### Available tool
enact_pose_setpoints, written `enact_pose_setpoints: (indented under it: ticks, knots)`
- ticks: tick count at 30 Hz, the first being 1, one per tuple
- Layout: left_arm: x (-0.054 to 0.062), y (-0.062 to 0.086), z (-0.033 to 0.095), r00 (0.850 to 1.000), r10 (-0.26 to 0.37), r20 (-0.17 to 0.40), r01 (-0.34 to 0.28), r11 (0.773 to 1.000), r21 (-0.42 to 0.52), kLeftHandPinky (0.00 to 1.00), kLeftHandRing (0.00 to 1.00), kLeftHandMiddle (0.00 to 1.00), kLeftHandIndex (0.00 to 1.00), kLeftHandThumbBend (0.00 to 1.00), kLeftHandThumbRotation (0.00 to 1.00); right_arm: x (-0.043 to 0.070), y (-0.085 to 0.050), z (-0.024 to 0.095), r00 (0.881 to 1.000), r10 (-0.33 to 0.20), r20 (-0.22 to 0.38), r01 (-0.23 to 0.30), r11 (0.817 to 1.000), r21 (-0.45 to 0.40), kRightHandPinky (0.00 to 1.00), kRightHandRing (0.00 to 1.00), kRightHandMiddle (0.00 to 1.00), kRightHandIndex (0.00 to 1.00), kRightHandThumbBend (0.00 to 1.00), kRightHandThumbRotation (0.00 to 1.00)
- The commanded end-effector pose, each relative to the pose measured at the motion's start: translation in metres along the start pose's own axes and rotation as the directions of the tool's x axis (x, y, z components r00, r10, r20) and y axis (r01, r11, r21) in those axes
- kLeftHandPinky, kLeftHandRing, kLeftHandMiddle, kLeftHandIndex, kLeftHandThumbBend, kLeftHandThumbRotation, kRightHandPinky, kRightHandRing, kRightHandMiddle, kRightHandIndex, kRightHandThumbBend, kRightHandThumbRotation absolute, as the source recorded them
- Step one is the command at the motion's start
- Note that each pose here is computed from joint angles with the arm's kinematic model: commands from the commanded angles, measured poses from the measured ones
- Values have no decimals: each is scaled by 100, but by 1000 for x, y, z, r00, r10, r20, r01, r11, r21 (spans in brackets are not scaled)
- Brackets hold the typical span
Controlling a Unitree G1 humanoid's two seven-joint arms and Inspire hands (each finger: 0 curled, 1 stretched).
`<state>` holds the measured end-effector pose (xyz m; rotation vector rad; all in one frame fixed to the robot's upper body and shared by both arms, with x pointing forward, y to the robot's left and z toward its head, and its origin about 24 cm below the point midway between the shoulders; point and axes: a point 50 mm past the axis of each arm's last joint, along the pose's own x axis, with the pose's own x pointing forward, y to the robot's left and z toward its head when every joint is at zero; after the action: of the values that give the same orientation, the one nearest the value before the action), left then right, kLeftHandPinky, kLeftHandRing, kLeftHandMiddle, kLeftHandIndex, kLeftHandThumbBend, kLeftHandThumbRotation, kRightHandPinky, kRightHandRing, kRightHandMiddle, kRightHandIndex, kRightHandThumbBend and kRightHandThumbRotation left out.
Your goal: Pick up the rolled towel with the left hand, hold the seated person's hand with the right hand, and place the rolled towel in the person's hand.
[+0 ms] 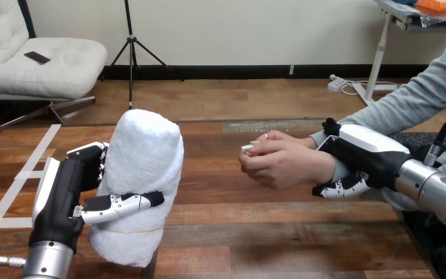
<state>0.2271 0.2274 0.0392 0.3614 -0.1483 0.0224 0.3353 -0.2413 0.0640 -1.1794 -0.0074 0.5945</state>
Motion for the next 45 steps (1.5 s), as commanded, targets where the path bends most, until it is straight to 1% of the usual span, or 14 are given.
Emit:
enact_pose_setpoints:
  ticks: [1, 4, 13, 19, 22, 26, 30, 34, 37, 45]
  knots:
    - [13, 2, 22, 991, 35, 128, -31, 999, -35, 27, 32, 37, 40, 58, 0, 6, -17, 10, 996, -76, 48, 76, 997, 1, 17, 21, 28, 29, 37, 6]
    - [13, 1, 21, 992, 39, 121, -32, 998, -52, 27, 32, 37, 40, 58, 0, 6, -18, 9, 996, -76, 48, 76, 997, 4, 17, 21, 28, 29, 37, 5]
    - [17, -6, 20, 990, 39, 138, -26, 995, -99, 27, 32, 37, 40, 58, 0, 6, -19, 9, 996, -75, 42, 75, 997, 20, 17, 22, 29, 30, 38, 8]
    - [21, -14, 19, 985, 44, 169, -19, 989, -145, 27, 31, 37, 41, 57, 0, 6, -20, 10, 996, -78, 49, 78, 997, 20, 18, 23, 30, 31, 38, 10]
    - [24, -19, 19, 984, 40, 173, -12, 987, -161, 27, 31, 36, 41, 57, 0, 6, -20, 11, 995, -84, 54, 83, 996, 22, 18, 23, 29, 31, 38, 10]
    - [30, -26, 19, 981, 28, 191, 7, 984, -180, 26, 31, 36, 41, 57, 0, 7, -20, 11, 995, -86, 57, 85, 996, 28, 18, 23, 29, 31, 38, 10]
    - [35, -32, 18, 980, 16, 196, 23, 981, -193, 26, 31, 37, 41, 57, 0, 7, -21, 12, 994, -88, 59, 86, 996, 32, 18, 22, 29, 30, 38, 10]
    - [42, -39, 19, 979, -3, 205, 42, 982, -187, 26, 32, 37, 41, 58, 0, 7, -21, 13, 994, -91, 68, 88, 995, 36, 17, 21, 28, 30, 38, 10]
    - [45, -41, 19, 978, -8, 208, 48, 981, -188, 27, 32, 37, 41, 58, 0, 7, -21, 13, 993, -93, 73, 91, 995, 38, 17, 21, 28, 30, 38, 11]
    - [58, -53, 23, 974, -17, 227, 71, 971, -229, 27, 32, 38, 41, 60, 0, 7, -21, 15, 992, -97, 85, 93, 995, 46, 16, 21, 27, 29, 39, 11]
